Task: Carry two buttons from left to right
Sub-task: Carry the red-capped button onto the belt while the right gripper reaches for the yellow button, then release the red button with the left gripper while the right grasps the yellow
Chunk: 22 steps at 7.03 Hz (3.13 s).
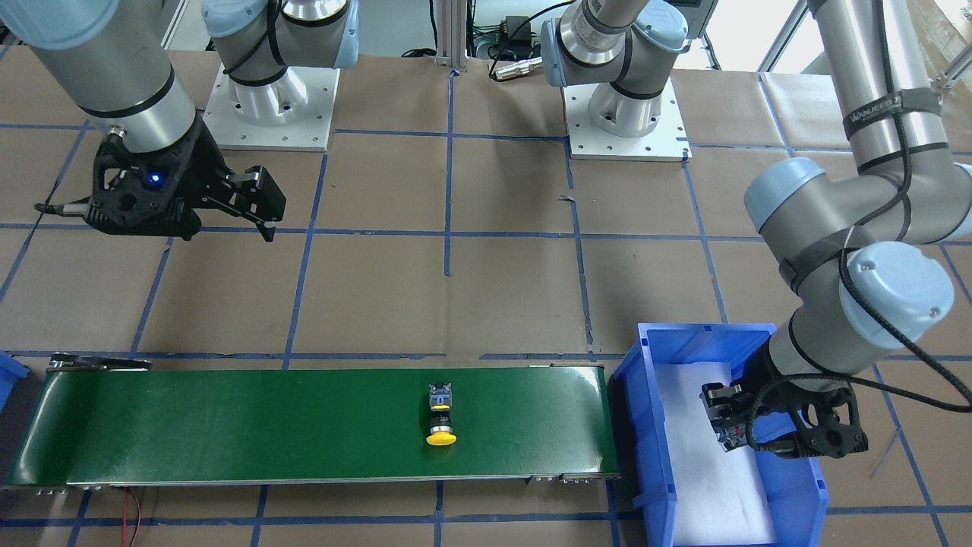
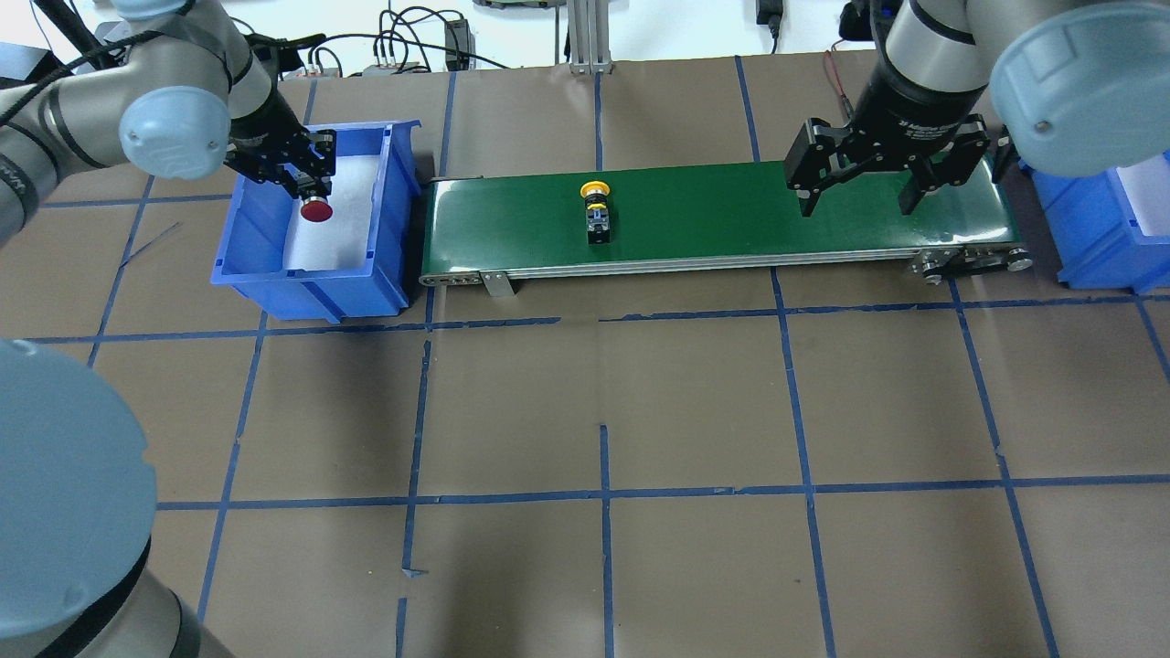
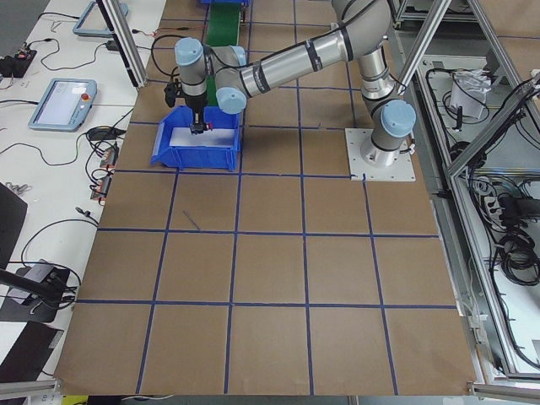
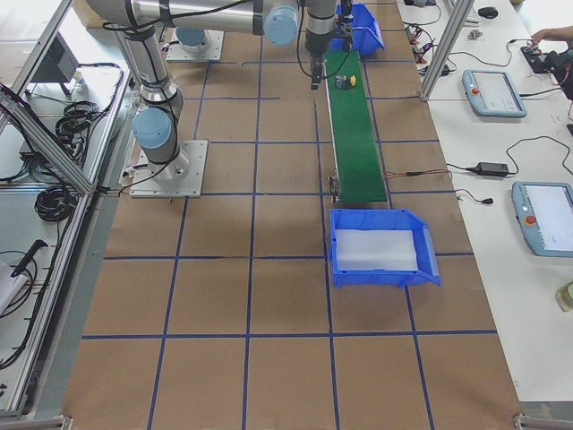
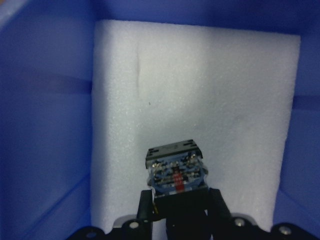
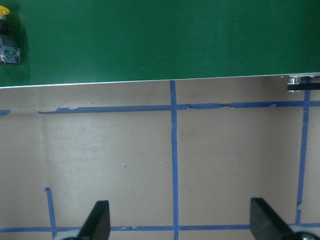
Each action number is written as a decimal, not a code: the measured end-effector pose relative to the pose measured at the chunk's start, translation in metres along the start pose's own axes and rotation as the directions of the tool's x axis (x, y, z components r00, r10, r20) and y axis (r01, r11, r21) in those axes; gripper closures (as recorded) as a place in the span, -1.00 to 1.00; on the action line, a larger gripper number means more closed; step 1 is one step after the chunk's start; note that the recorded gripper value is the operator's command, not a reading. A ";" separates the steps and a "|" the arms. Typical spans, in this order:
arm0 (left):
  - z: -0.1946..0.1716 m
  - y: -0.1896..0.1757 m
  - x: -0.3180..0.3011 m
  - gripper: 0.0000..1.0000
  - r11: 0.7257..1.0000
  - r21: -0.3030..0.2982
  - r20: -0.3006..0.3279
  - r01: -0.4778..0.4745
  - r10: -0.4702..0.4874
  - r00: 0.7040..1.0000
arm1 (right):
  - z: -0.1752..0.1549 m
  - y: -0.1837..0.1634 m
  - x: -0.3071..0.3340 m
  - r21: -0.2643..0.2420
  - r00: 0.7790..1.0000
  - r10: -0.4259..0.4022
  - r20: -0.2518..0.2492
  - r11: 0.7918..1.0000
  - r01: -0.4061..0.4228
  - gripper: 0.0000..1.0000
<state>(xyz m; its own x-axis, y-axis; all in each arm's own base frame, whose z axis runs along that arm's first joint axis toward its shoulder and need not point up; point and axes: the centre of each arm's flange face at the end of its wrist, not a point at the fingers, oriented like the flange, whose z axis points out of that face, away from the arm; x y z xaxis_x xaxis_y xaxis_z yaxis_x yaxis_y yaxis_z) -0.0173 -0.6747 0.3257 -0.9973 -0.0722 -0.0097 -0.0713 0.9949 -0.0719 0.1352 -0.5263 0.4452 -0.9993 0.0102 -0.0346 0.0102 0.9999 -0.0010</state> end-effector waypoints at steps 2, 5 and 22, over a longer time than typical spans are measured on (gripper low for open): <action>-0.059 0.027 0.054 0.81 0.997 0.042 0.001 -0.064 0.064 0.998 | 0.033 -0.024 -0.035 0.025 0.999 -0.024 0.033 0.999 0.023 -0.93; -0.033 0.033 0.129 0.81 0.991 0.039 0.003 -0.126 0.126 0.992 | 0.081 -0.060 -0.077 0.058 0.996 -0.035 0.078 0.998 0.031 -0.92; -0.117 0.070 0.029 -1.00 0.976 -0.204 0.030 0.075 -0.070 0.997 | 0.187 -0.117 -0.139 0.072 0.998 0.038 0.040 0.997 -0.041 0.70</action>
<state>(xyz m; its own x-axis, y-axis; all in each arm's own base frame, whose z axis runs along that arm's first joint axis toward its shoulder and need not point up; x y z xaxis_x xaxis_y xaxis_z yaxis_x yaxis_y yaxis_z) -0.0528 -0.5991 0.4367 -0.9890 -0.1437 -0.0349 -0.1471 0.9801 0.1330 0.2798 -0.6448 0.2636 -0.9961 0.0480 -0.0746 0.0534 0.9960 -0.0717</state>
